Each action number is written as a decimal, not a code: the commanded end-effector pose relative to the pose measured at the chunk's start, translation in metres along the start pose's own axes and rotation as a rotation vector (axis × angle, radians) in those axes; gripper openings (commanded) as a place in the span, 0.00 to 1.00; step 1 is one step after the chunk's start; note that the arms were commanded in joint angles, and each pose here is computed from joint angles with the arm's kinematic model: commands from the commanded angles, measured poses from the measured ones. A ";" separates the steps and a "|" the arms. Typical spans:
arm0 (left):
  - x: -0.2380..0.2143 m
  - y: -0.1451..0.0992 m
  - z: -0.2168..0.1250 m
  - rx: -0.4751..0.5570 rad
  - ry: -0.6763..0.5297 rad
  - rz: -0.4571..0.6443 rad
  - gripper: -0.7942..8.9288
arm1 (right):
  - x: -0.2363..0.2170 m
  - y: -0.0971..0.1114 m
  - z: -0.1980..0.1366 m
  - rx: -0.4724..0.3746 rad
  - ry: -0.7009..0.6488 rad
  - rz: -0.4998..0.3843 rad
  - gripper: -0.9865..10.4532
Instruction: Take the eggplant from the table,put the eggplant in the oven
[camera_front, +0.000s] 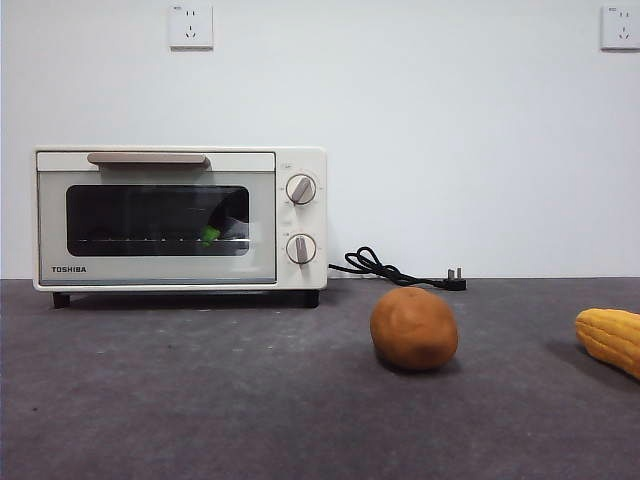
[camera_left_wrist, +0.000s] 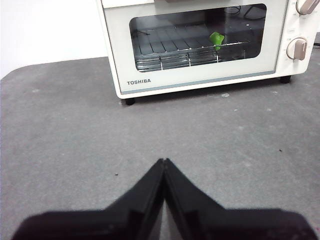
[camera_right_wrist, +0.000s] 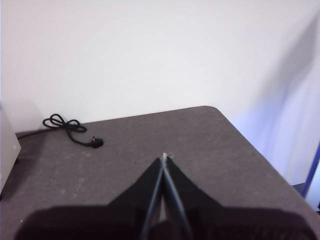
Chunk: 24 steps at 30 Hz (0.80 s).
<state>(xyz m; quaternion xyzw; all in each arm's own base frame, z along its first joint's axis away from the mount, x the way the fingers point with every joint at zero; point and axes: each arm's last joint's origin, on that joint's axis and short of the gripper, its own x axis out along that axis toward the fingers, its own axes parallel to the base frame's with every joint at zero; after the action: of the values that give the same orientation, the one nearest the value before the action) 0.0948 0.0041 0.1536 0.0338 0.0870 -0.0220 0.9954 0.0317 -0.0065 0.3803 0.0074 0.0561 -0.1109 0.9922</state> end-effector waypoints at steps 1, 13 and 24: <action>0.001 0.000 -0.003 -0.008 0.004 0.003 0.08 | 0.011 0.001 -0.027 0.044 0.000 0.002 0.09; 0.001 0.000 -0.003 -0.007 0.004 0.003 0.08 | 0.060 0.010 -0.137 0.156 0.045 0.061 0.09; 0.001 0.000 -0.003 -0.008 0.006 0.003 0.08 | 0.081 0.015 -0.205 0.155 0.077 0.155 0.09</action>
<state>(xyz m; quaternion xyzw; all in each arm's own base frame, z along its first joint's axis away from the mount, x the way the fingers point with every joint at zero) 0.0949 0.0041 0.1534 0.0335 0.0882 -0.0218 0.9953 0.0897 -0.0042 0.1712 0.0873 0.0847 -0.0387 0.9918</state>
